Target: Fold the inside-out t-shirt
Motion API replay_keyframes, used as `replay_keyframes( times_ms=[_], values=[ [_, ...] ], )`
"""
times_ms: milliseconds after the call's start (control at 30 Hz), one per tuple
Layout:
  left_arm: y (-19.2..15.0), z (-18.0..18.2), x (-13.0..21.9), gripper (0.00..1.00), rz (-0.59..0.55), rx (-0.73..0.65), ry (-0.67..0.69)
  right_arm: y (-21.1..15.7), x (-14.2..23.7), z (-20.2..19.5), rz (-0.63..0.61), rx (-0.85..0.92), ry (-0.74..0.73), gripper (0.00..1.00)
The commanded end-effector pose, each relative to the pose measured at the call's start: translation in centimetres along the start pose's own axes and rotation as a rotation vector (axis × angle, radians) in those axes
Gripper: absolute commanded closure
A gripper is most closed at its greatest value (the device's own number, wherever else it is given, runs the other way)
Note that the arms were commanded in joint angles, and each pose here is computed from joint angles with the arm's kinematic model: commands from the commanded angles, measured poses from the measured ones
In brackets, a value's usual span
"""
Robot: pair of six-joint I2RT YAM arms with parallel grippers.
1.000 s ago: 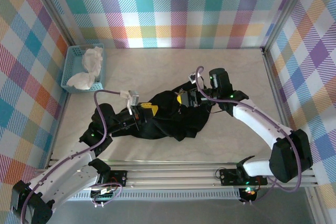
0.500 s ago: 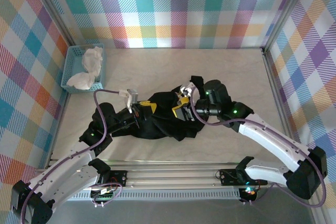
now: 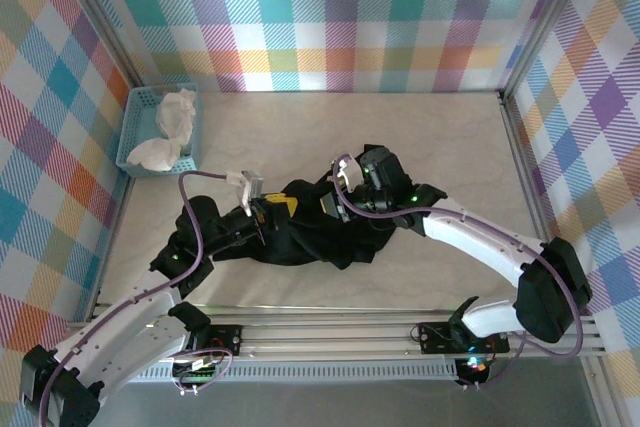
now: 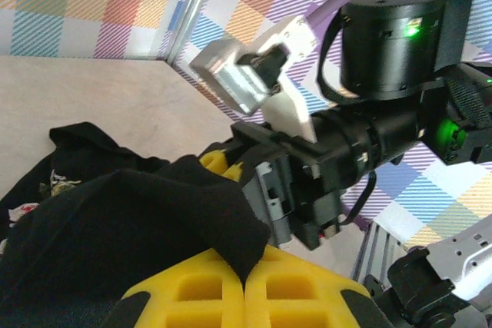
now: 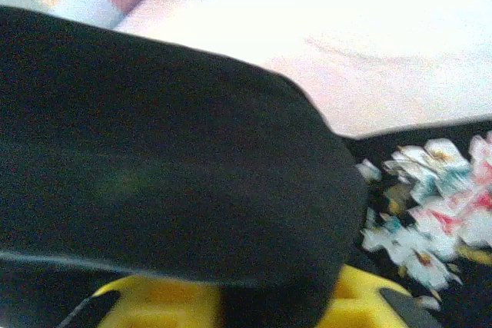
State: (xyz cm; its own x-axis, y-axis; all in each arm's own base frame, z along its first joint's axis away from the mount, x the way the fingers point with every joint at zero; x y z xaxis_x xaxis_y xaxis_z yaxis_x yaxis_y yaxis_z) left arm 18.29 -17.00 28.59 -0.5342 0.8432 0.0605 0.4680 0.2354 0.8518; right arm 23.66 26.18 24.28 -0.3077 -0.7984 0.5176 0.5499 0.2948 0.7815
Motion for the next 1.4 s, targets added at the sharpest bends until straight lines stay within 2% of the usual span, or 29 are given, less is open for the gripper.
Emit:
replay_keyframes(
  times_ms=[0,67,133,167,400,467,633,767,867,967,1133,1367],
  values=[
    [1.0,0.4,0.7,1.00,-0.064,-0.015,0.076,2.4,2.7,2.3,-0.137,0.058,0.245,0.95],
    [1.0,1.9,1.0,1.00,-0.085,0.013,0.214,2.1,3.7,2.7,-0.149,0.070,0.332,1.00],
    [1.0,3.1,1.4,1.00,-0.096,0.033,0.339,1.8,4.5,2.9,-0.160,0.073,0.398,1.00],
    [0.9,3.5,1.4,0.96,-0.090,0.031,0.371,1.7,4.8,3.0,-0.169,0.071,0.433,1.00],
    [0.4,4.7,0.8,0.65,0.032,0.006,0.490,2.0,5.0,3.1,-0.192,0.061,0.533,1.00],
    [0.4,4.8,1.0,0.56,0.058,0.007,0.515,2.1,4.7,2.8,-0.190,0.047,0.524,1.00],
    [0.5,3.4,1.9,0.42,0.074,-0.012,0.510,2.4,4.0,1.7,-0.183,-0.005,0.448,1.00],
    [0.3,1.2,2.2,0.41,0.094,-0.039,0.411,2.7,3.8,1.0,-0.188,-0.042,0.409,1.00],
    [-0.3,-1.1,1.3,0.49,0.154,-0.070,0.224,2.8,3.6,0.7,-0.186,-0.066,0.412,1.00],
    [-0.8,-2.5,-0.2,0.55,0.230,-0.066,0.097,2.7,3.4,0.6,-0.179,-0.078,0.415,1.00],
    [-0.7,-2.1,-3.0,0.53,0.269,-0.020,0.083,2.7,3.4,0.6,-0.176,-0.083,0.417,1.00],
    [-1.5,-1.1,-5.0,0.51,0.326,-0.007,0.096,2.7,3.7,0.7,-0.177,-0.080,0.414,1.00]
  ],
)
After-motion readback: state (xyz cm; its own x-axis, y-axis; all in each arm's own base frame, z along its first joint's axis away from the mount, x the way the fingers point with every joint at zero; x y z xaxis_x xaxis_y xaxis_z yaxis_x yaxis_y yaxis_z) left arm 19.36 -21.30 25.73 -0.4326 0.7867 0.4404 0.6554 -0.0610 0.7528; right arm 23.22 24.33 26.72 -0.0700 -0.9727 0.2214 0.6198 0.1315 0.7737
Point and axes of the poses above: each hand's point on the last joint's axis, 136 mm out from that joint toward the fingers, its own x axis back along the fingers, its own z axis along the line the jaws close on, y = z × x, the point moved 7 cm from there along x, back along the fingers, and after that the axes turned 4 degrees about x, right-handed, at the moved point
